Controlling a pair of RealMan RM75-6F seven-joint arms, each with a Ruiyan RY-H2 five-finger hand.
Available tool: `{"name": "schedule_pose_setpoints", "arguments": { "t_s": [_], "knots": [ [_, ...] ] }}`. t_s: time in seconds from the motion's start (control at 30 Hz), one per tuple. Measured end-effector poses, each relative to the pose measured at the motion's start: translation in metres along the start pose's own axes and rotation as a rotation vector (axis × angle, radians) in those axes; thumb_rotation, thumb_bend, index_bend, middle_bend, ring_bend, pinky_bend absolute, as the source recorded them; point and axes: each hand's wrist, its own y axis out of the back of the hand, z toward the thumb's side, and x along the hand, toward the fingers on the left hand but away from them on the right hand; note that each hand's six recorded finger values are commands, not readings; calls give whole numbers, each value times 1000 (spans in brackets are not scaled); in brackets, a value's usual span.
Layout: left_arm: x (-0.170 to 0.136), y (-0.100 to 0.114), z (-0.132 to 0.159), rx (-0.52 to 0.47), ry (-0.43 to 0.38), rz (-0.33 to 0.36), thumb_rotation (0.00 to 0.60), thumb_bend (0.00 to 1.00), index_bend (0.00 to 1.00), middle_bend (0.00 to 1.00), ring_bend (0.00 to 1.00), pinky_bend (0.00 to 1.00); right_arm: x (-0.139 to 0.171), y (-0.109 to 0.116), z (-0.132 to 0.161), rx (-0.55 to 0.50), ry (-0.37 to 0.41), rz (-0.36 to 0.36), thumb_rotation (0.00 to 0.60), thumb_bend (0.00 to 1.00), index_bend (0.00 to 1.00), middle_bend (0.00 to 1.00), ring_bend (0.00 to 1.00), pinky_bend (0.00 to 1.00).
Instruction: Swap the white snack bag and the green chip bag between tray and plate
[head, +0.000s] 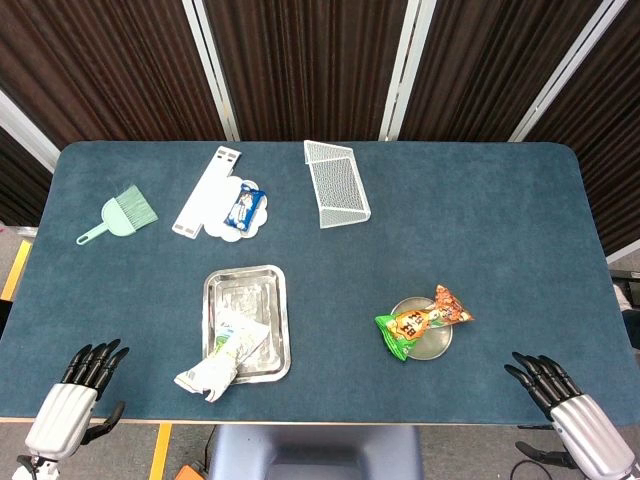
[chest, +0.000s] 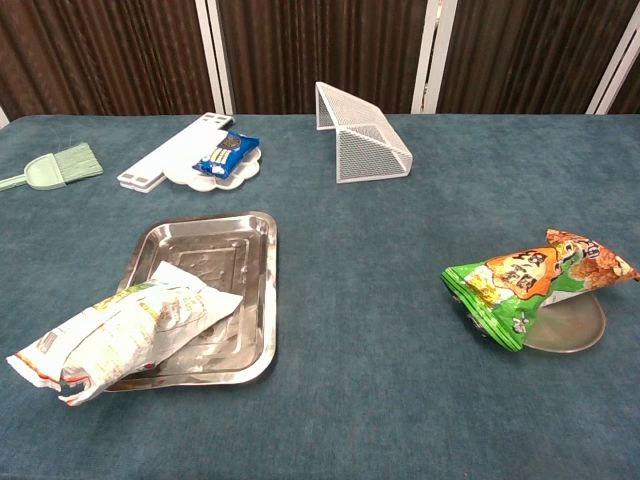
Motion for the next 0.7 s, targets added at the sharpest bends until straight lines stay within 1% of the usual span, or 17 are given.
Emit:
{"name": "schedule_pose_setpoints", "arguments": {
  "t_s": [0.17, 0.27, 0.37, 0.47, 0.6, 0.7],
  "knots": [
    [-1, -3, 7, -3, -26, -5, 600, 408, 0, 0, 0, 6, 0, -2, 1, 10, 5, 7, 600, 120, 0, 0, 0, 0],
    [-1, -9, 16, -35, -63, -18, 600, 388, 0, 0, 0, 7, 0, -3, 1, 23, 7, 12, 600, 120, 0, 0, 0, 0],
    [4, -19, 29, -90, -112, -47, 600, 365, 0, 0, 0, 13, 3, -1, 2, 24, 1, 0, 600, 120, 0, 0, 0, 0],
    [17, -26, 47, -138, -176, -59, 600, 360, 0, 0, 0, 27, 9, 4, 4, 29, -14, -30, 600, 120, 0, 0, 0, 0],
    [44, -29, 74, -180, -258, -45, 600, 355, 0, 0, 0, 26, 20, 12, 12, 47, -6, -86, 600, 120, 0, 0, 0, 0],
    [60, -30, 92, -198, -300, -41, 600, 353, 0, 0, 0, 25, 25, 11, 16, 68, -5, -96, 600, 120, 0, 0, 0, 0]
  ]
}}
